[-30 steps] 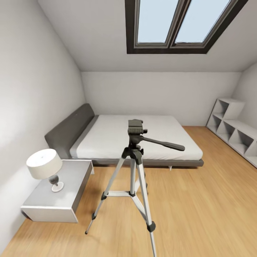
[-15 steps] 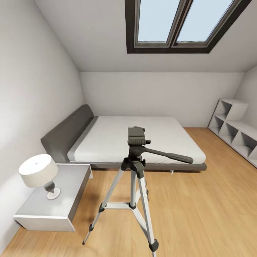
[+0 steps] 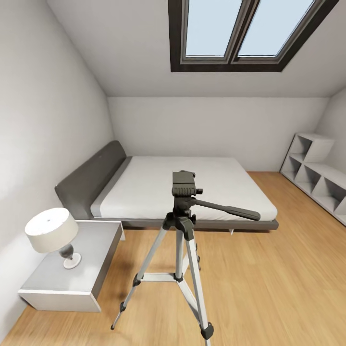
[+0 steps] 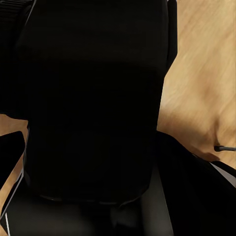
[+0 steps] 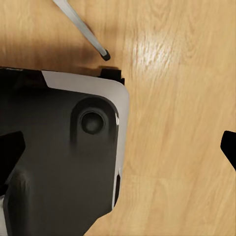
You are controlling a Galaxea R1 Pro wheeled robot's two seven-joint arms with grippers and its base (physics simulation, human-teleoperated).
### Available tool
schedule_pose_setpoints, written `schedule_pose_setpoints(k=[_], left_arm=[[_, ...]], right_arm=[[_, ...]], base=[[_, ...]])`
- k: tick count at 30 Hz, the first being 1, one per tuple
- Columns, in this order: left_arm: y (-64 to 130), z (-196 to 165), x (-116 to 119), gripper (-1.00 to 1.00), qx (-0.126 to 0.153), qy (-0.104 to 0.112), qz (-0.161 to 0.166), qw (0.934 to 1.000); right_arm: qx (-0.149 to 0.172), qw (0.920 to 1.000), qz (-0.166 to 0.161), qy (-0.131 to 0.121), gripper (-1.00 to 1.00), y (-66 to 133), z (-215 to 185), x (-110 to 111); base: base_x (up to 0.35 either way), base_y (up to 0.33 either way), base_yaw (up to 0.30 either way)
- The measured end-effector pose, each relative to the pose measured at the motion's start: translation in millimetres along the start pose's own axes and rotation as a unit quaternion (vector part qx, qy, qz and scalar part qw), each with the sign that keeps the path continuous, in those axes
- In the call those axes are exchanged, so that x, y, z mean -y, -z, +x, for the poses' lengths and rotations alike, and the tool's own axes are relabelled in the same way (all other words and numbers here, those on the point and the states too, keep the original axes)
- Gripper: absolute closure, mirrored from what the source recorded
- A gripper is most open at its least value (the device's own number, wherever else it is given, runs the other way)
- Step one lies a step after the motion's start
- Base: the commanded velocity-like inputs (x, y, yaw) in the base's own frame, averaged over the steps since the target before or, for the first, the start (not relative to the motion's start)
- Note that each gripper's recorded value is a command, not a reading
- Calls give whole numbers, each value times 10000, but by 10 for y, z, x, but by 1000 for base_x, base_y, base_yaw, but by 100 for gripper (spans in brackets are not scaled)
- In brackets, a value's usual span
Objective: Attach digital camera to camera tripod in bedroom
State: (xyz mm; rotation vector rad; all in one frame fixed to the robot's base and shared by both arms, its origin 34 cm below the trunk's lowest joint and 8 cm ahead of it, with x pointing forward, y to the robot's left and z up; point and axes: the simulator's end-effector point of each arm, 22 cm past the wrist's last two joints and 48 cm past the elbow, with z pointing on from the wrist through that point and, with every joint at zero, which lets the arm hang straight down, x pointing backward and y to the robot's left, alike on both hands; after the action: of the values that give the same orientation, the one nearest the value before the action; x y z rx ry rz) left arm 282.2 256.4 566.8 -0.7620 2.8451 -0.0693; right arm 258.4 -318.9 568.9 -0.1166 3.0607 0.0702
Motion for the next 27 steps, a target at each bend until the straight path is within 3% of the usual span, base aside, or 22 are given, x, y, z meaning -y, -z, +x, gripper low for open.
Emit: schedule_pose_setpoints(k=[12, 18, 21, 27], left_arm=[[0, 2, 5, 100, -2, -6, 4, 10000], [0, 3, 5, 100, -2, -6, 4, 10000], [0, 3, 5, 100, -2, -5, 4, 10000], [0, 3, 5, 100, -2, -13, 5, 10000]], right_arm=[[179, 9998, -14, 9, -100, 7, -186, 29], [575, 9983, 115, 3, -100, 141, -957, 262], [754, 9970, 155, -76, -100, 352, -1513, 348], [1560, 9872, 277, -173, -100, 1300, -2816, 423]], base=[[0, 0, 0], [0, 0, 0], [0, 0, 0], [0, 0, 0]])
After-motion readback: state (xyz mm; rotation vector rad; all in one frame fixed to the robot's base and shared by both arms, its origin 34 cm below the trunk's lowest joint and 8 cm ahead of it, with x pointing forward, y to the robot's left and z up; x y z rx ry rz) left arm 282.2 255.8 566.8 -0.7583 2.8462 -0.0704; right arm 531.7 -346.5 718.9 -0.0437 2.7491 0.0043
